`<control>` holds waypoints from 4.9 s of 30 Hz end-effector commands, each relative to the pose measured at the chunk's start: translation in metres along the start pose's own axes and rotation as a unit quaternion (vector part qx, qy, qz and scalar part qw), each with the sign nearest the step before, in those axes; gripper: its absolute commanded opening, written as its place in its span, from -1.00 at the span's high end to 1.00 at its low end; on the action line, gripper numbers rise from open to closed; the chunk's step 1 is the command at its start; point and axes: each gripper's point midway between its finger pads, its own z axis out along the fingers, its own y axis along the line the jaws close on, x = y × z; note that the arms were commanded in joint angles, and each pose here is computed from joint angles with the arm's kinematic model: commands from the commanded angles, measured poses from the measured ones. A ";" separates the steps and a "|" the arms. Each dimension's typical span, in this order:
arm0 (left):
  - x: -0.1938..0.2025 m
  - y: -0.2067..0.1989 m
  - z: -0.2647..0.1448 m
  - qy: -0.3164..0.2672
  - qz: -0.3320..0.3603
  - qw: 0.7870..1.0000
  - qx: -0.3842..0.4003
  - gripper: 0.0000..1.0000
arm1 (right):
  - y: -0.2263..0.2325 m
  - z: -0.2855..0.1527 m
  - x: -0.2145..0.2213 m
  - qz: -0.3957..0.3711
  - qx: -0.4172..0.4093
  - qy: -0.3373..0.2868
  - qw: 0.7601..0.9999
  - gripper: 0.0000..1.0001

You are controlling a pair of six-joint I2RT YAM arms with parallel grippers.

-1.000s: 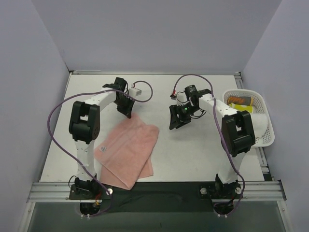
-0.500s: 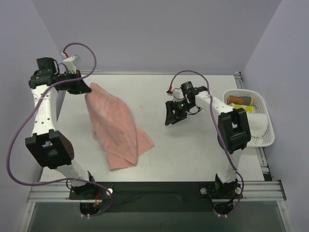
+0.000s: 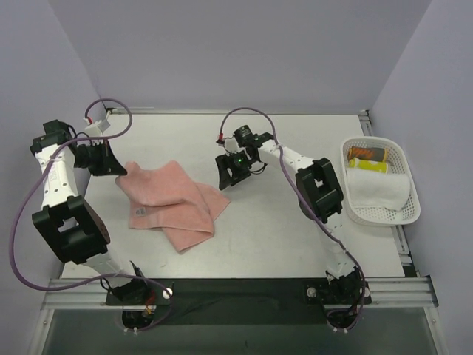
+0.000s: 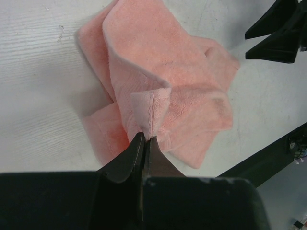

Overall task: Roll the towels
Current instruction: Flatten the towel

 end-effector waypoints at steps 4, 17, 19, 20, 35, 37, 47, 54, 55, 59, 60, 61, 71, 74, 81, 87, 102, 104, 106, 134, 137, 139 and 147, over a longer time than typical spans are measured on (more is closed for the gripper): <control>-0.008 -0.013 -0.019 -0.026 0.026 0.999 -0.007 1.00 | 0.009 0.043 0.005 -0.036 0.036 0.031 0.998 -0.19; -0.008 -0.004 -0.004 -0.019 -0.009 1.000 0.001 1.00 | -0.022 0.050 0.042 0.020 0.032 0.090 0.995 1.00; -0.009 -0.001 -0.002 -0.016 -0.010 1.000 0.001 1.00 | -0.028 0.027 0.046 0.034 0.031 0.085 0.995 1.00; -0.009 0.002 0.001 -0.012 -0.010 1.000 0.000 1.00 | -0.034 0.015 0.046 0.043 0.033 0.078 0.995 1.00; -0.017 0.114 0.028 0.073 0.006 0.980 -0.186 1.00 | -0.050 -0.155 0.225 0.059 0.100 0.178 0.977 1.00; -0.021 0.120 0.036 0.087 0.026 0.974 -0.207 1.00 | -0.032 -0.163 0.246 0.025 0.078 0.225 0.971 1.00; -0.029 0.109 0.067 0.119 0.078 0.964 -0.226 1.00 | 0.005 -0.186 0.191 -0.033 -0.012 0.183 0.982 -0.20; -0.033 0.099 0.072 0.110 0.083 0.967 -0.213 1.00 | -0.063 -0.158 0.105 0.064 0.030 0.125 0.990 0.38; -0.035 0.098 0.071 0.107 0.084 0.968 -0.213 1.00 | -0.059 -0.157 0.112 0.072 0.022 0.141 0.987 0.37; -0.041 0.096 0.071 0.098 0.080 0.970 -0.209 1.00 | -0.049 -0.151 0.148 0.075 0.005 0.196 0.978 0.08; -0.042 0.095 0.072 0.096 0.080 0.971 -0.206 1.00 | -0.047 -0.149 0.162 0.078 0.002 0.212 0.974 0.03; -0.043 0.093 0.073 0.094 0.080 0.972 -0.201 1.00 | -0.050 -0.145 0.162 0.075 0.006 0.209 0.975 0.00; -0.045 0.084 0.089 0.092 0.063 0.979 -0.173 1.00 | -0.077 -0.092 0.104 0.031 0.100 0.169 0.980 0.02; -0.046 0.082 0.091 0.089 0.060 0.980 -0.168 1.00 | -0.085 -0.074 0.091 0.014 0.125 0.168 0.978 0.06; -0.045 0.082 0.089 0.087 0.058 0.980 -0.171 1.00 | -0.084 -0.045 0.094 0.011 0.131 0.190 0.973 0.07; -0.048 0.087 0.093 0.090 0.061 0.978 -0.176 1.00 | -0.084 -0.070 0.133 0.039 0.120 0.222 0.967 1.00; -0.046 0.112 0.098 0.116 0.082 0.968 -0.205 1.00 | -0.092 -0.182 0.231 0.048 0.148 0.239 0.958 1.00; -0.046 0.109 0.101 0.117 0.088 0.970 -0.194 1.00 | -0.094 -0.180 0.223 0.058 0.146 0.230 0.960 0.87; -0.044 0.107 0.102 0.118 0.088 0.971 -0.191 1.00 | -0.099 -0.181 0.214 0.074 0.153 0.217 0.961 0.44; -0.039 0.107 0.118 0.128 0.082 0.976 -0.159 1.00 | -0.186 -0.151 0.183 0.194 0.247 0.189 0.930 0.29; -0.041 0.104 0.122 0.128 0.085 0.976 -0.154 0.96 | -0.188 -0.149 0.182 0.193 0.242 0.187 0.932 0.70; -0.040 0.104 0.124 0.130 0.085 0.977 -0.149 0.87 | -0.187 -0.150 0.182 0.191 0.242 0.188 0.932 1.00; -0.050 0.107 0.131 0.124 0.081 0.978 -0.148 0.21 | -0.182 -0.161 0.175 0.186 0.244 0.169 0.937 1.00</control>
